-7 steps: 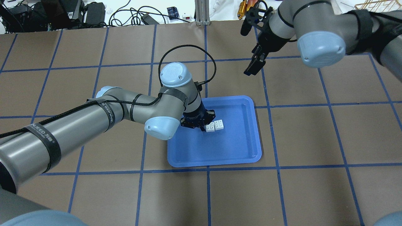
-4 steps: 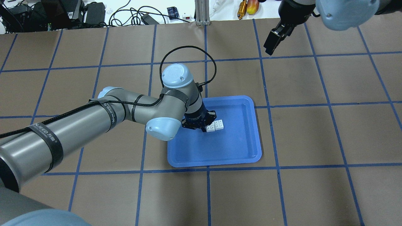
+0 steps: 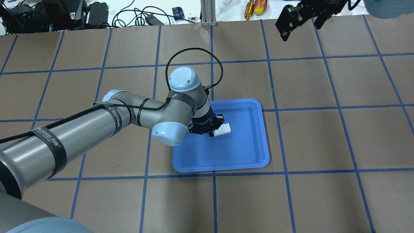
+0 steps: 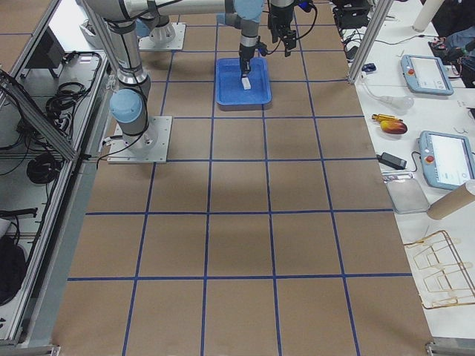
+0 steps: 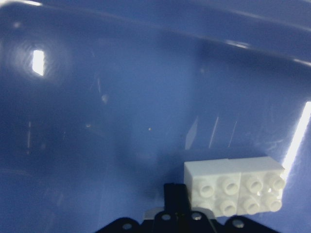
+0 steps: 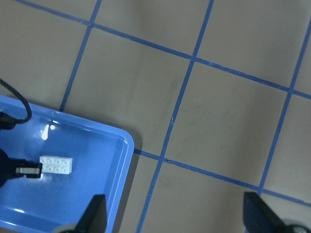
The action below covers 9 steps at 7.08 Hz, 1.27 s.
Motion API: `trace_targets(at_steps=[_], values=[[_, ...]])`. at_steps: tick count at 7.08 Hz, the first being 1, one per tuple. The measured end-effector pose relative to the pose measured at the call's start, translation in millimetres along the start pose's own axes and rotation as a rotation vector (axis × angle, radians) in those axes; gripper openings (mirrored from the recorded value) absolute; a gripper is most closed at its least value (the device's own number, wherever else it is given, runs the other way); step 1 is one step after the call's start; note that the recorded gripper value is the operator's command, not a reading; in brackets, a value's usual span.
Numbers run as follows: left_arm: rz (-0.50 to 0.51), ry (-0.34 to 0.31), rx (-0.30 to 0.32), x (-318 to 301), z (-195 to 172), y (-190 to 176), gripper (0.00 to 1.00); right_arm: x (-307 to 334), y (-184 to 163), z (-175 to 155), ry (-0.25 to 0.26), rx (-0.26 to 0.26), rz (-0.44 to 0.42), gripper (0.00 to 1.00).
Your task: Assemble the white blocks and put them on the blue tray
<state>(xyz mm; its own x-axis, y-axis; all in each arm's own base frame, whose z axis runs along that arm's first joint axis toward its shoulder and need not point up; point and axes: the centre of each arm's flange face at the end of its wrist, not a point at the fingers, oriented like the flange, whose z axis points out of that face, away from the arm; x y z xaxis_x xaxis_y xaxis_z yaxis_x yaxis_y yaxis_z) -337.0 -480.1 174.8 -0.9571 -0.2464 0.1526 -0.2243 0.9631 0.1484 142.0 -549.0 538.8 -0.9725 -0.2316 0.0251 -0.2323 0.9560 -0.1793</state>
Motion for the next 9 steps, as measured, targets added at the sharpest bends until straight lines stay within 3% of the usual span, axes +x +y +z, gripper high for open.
trace_targets(at_steps=[1, 4, 7, 8, 9], values=[[-0.003, 0.000, 0.000, 0.2, 0.2, 0.1, 0.01, -2.1, 7.2, -9.8, 0.008, 0.014, 0.099, 1.00], [0.004, 0.005, 0.008, 2.1, -0.4, -0.9, 0.07, -8.1, 28.8, -17.6, 0.002, -0.042, 0.163, 1.00], [0.081, 0.044, 0.097, -5.7, -50.1, -22.6, 0.43, -11.4, 43.1, -22.3, 0.002, -0.057, 0.237, 1.00], [0.111, 0.044, 0.126, -18.8, -72.8, -33.7, 0.49, -11.5, 43.8, -22.3, 0.004, -0.056, 0.252, 1.00], [0.171, -0.004, 0.157, -38.8, -94.7, -43.7, 0.57, -11.4, 43.7, -22.3, 0.005, -0.054, 0.258, 1.00]])
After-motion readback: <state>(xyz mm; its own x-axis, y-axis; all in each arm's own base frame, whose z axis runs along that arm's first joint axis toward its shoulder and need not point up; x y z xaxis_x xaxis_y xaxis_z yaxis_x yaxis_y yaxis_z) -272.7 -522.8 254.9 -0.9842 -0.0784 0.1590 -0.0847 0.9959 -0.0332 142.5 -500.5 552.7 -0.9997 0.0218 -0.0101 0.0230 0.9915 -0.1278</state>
